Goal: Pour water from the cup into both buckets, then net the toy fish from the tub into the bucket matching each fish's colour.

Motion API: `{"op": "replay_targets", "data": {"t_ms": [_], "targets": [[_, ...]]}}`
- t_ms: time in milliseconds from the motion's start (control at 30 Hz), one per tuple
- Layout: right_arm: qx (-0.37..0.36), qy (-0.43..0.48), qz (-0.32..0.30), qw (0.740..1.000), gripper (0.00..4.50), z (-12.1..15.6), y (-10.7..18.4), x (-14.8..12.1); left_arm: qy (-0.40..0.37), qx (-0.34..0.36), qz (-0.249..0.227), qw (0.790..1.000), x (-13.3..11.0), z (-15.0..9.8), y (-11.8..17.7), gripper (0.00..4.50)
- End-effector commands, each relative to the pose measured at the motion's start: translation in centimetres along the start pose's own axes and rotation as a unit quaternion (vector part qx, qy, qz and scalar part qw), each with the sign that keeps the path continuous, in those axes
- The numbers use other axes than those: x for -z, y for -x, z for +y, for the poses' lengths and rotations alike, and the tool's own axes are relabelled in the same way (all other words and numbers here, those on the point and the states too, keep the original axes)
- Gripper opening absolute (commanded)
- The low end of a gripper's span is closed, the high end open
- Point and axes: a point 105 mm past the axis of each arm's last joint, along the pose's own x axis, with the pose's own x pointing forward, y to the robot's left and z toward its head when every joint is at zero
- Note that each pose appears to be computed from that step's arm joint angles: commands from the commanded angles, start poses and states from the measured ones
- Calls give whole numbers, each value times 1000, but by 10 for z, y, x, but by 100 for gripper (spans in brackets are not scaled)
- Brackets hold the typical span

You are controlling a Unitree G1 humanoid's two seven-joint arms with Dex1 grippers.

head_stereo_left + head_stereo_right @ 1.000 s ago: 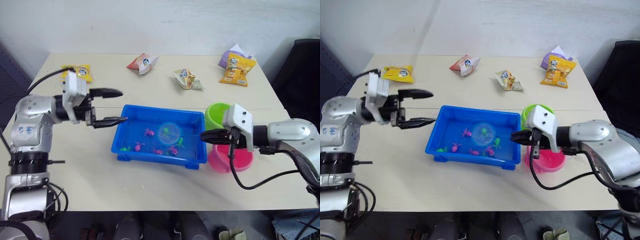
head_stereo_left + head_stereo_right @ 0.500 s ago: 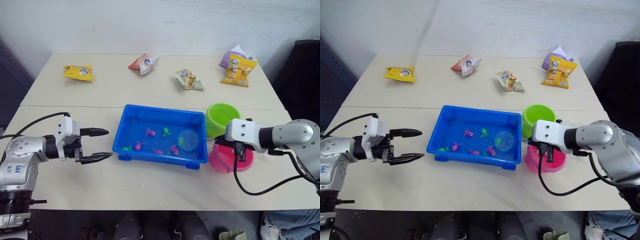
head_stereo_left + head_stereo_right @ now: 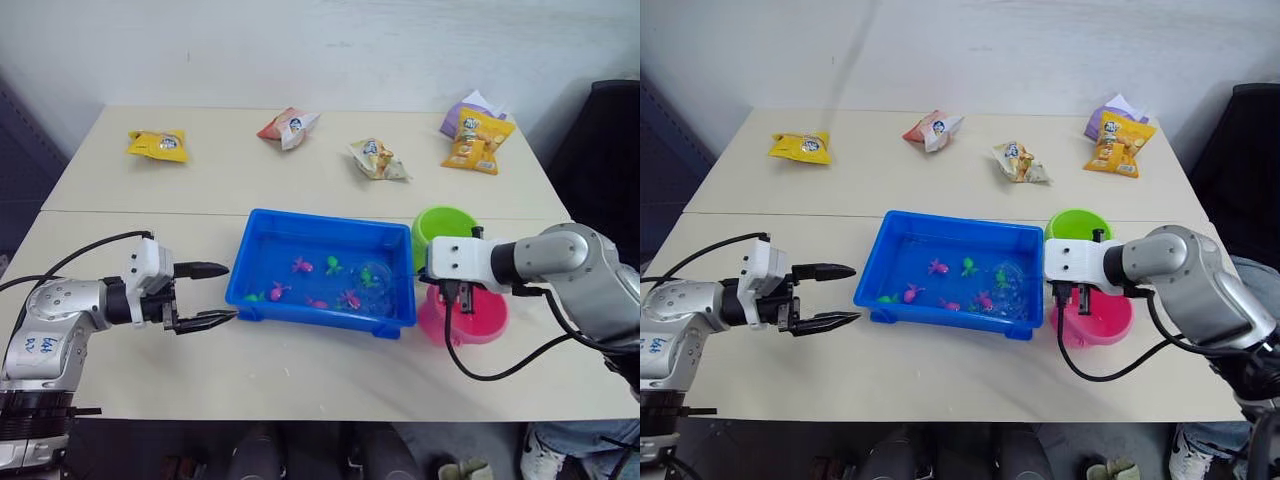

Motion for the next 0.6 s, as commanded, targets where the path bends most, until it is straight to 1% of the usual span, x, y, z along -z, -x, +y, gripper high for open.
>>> {"op": "replay_targets", "data": {"t_ms": [33,233,600], "targets": [[-11,8,-12,1000,0,2,1,-12,-8,9,-5,1000,-5,-4,0,443],[-14,-60,-45,997,0,2,2,-18,-8,9,4,1000,-3,-5,3,443],[4,-129,-52,990,0,0,9,-10,-6,9,7,1000,0,-4,4,443]]}}
